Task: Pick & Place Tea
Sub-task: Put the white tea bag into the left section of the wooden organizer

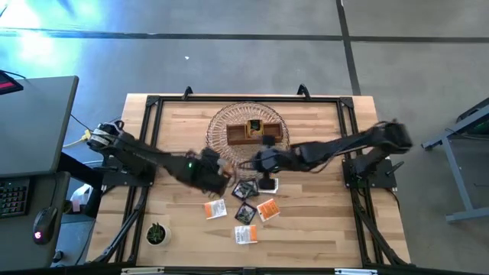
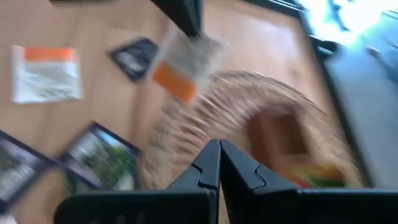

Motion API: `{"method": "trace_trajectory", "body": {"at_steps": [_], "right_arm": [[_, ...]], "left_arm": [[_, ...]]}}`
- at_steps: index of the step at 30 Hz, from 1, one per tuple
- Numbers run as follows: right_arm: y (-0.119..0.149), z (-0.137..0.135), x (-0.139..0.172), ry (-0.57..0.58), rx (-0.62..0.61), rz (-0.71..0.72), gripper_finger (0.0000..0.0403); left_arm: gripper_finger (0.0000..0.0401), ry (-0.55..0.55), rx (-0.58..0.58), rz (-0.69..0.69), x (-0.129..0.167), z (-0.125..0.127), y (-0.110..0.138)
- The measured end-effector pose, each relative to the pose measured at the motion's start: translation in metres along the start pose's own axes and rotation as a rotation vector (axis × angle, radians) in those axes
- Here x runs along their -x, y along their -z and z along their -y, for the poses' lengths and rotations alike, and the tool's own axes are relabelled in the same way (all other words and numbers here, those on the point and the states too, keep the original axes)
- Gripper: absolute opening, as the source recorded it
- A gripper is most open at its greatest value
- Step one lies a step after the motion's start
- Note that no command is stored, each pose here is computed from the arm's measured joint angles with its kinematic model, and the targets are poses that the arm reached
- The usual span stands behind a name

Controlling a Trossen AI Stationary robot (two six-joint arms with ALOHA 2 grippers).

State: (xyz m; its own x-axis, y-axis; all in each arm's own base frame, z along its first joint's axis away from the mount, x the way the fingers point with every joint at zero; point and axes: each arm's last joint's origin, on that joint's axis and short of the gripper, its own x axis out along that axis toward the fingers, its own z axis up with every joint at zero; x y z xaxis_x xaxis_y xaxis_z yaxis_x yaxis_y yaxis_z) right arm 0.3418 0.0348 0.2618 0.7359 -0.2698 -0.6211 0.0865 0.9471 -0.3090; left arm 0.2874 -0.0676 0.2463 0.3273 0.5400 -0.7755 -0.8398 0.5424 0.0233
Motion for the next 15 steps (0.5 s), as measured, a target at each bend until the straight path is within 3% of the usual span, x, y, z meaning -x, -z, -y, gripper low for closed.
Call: {"method": "trace_trajectory", "body": {"at_steps": [4, 7, 12, 15], "right_arm": [[0.025, 0.016, 0.038, 0.093, -0.114, -0.028, 0.0003], [0.06, 0.016, 0.051, 0.086, -0.234, 0.012, 0.0001], [0.112, 0.009, 0.054, 0.063, -0.394, 0.184, 0.0004], [0.13, 0.007, 0.055, 0.049, -0.399, 0.312, 0.0002]], "left_arm": [[0.0001, 0.008, -0.225, 0.037, -0.005, -0.003, -0.046], [0.0001, 0.025, -0.392, 0.112, -0.016, -0.007, -0.081], [0.0001, 0.087, -0.606, 0.156, -0.042, -0.025, -0.124], [0.0001, 0.045, -0.68, 0.104, -0.069, -0.036, -0.134]]}}
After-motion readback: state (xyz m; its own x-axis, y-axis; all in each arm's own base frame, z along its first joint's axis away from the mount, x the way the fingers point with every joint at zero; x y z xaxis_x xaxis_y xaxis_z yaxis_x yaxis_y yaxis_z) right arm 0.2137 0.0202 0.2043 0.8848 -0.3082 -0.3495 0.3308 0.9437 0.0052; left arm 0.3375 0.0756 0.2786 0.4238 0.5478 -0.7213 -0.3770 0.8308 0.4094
